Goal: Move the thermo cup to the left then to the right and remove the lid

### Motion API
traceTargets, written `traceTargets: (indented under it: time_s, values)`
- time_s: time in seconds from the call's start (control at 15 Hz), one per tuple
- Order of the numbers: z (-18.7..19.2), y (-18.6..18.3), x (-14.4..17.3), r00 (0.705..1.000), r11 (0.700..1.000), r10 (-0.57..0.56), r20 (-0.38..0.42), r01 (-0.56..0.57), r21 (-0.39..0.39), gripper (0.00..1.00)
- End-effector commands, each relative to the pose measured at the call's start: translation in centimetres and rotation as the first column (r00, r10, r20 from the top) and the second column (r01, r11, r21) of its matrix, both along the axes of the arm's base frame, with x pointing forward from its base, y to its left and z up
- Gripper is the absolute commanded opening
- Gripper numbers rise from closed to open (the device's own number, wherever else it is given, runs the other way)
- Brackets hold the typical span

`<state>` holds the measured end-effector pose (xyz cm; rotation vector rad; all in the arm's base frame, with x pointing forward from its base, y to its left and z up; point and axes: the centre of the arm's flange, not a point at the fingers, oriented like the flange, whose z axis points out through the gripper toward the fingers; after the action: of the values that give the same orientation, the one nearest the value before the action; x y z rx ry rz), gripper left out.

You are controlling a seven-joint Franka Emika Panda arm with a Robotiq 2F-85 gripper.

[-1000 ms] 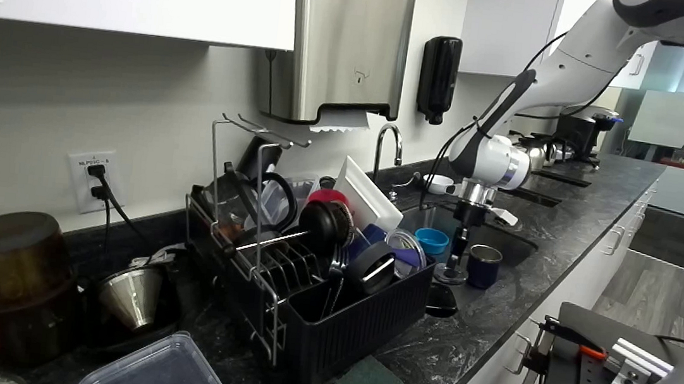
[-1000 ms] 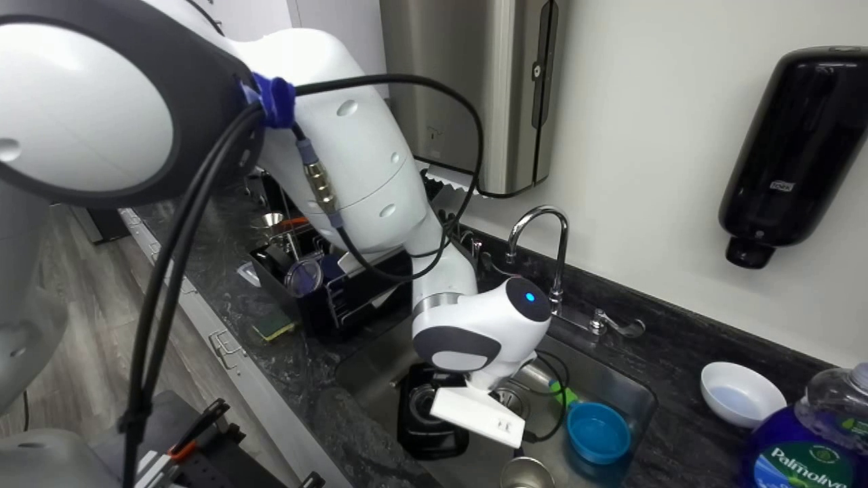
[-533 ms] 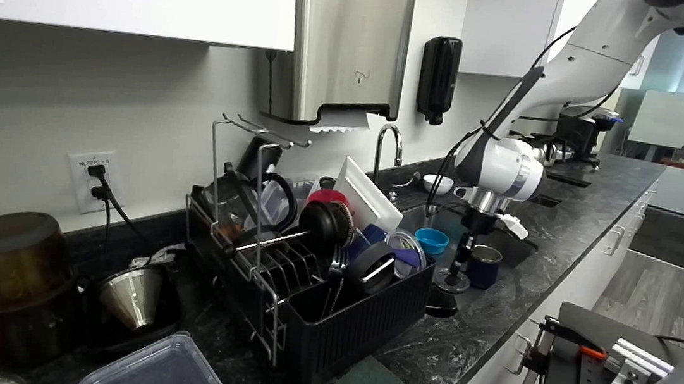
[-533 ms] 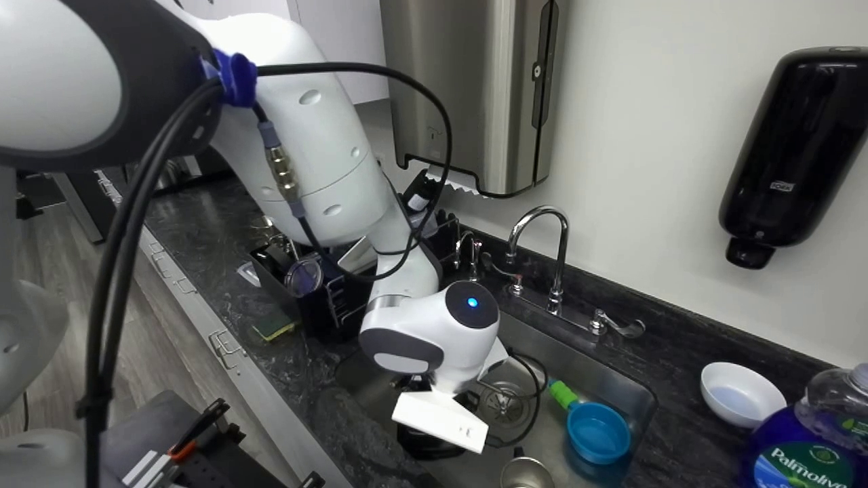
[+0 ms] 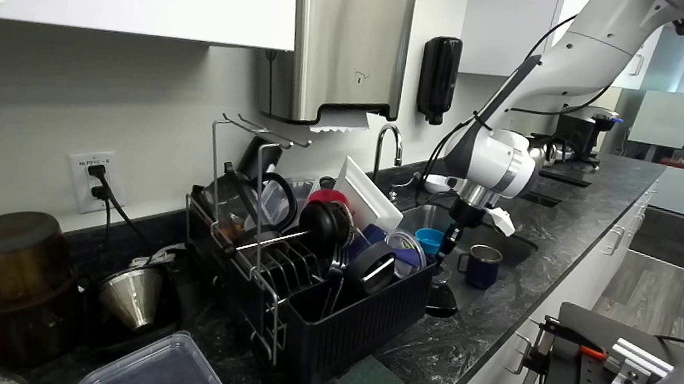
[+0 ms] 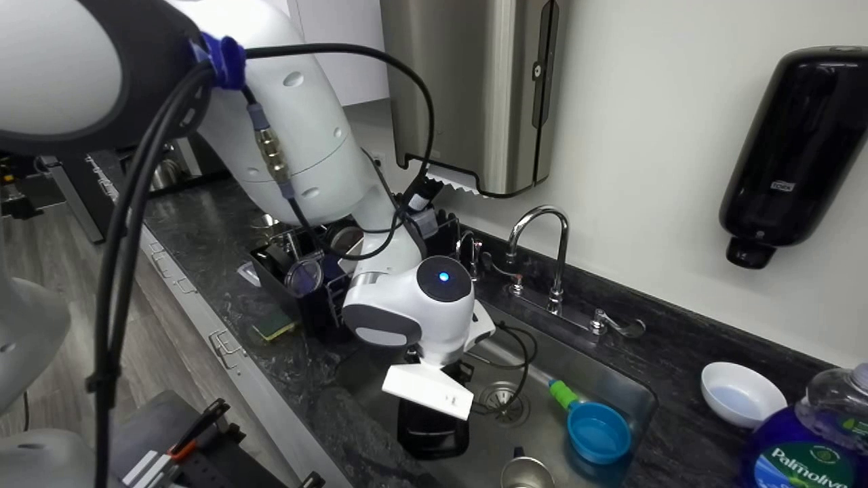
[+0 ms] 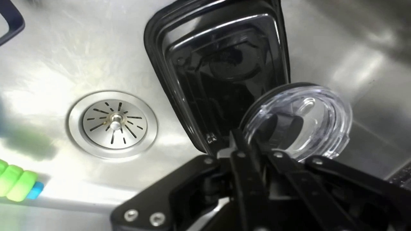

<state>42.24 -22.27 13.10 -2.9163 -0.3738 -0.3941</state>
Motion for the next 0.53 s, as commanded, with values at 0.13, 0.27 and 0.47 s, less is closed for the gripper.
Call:
traceTargets:
  time_s: [0.13, 0.27, 0.47]
  values:
    - [-0.8, 0.2, 0.9, 1.000, 1.000, 0.000, 0.019, 0.000, 0.012, 0.02]
    - [-1.2, 0.1, 1.4, 1.000, 1.000, 0.001, 0.019, -0.002, 0.016, 0.02]
    - [-1.9, 0.0, 2.0, 1.000, 1.000, 0.001, 0.028, -0.001, 0.026, 0.02]
